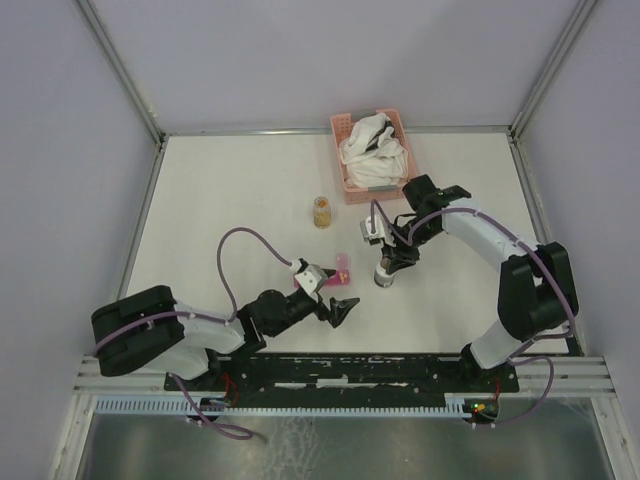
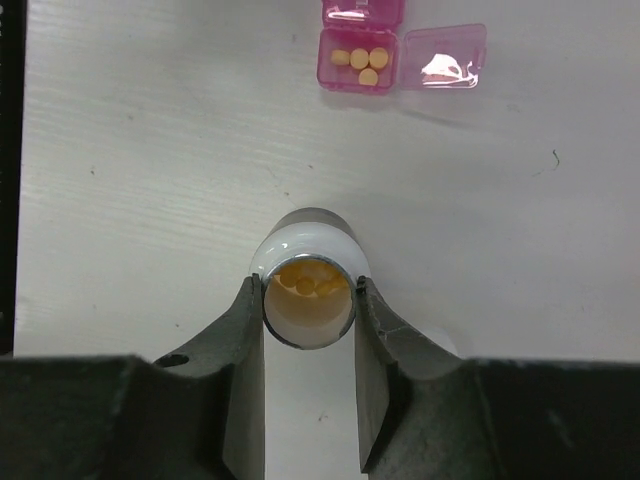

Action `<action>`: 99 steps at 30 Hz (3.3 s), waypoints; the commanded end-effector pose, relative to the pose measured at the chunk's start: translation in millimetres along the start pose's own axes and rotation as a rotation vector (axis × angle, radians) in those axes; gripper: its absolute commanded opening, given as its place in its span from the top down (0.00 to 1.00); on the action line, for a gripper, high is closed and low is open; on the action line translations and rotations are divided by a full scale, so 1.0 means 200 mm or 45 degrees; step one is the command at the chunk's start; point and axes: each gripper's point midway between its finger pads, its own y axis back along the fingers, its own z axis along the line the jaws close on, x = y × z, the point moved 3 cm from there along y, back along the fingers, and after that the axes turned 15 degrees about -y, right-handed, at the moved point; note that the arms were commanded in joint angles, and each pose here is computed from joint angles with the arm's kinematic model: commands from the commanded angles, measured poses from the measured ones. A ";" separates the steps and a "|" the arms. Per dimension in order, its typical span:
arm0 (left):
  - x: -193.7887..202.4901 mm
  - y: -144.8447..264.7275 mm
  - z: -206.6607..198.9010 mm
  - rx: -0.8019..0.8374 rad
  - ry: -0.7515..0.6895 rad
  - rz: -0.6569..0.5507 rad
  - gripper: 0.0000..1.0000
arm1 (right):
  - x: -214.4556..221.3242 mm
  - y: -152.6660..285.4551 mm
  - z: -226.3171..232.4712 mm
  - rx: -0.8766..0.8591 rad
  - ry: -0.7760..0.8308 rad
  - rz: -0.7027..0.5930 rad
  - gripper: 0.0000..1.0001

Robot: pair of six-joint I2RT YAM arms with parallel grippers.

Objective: Sort the pills into containers

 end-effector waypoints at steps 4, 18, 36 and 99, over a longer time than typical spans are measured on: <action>-0.21 -0.07 -0.02 0.038 -0.142 -0.313 0.01 | -0.25 0.18 0.17 -0.042 0.065 -0.257 0.99; -0.31 -0.21 -0.05 0.003 -0.244 -0.448 0.01 | -0.45 0.29 0.40 -0.205 -0.015 -0.556 0.99; -0.27 -0.29 -0.10 0.056 -0.162 -0.390 0.27 | -0.50 0.31 0.46 -0.298 -0.049 -0.635 0.99; -0.18 -0.11 -0.16 0.193 -0.028 -0.233 0.97 | 0.25 0.29 -0.13 0.116 0.209 -0.029 0.00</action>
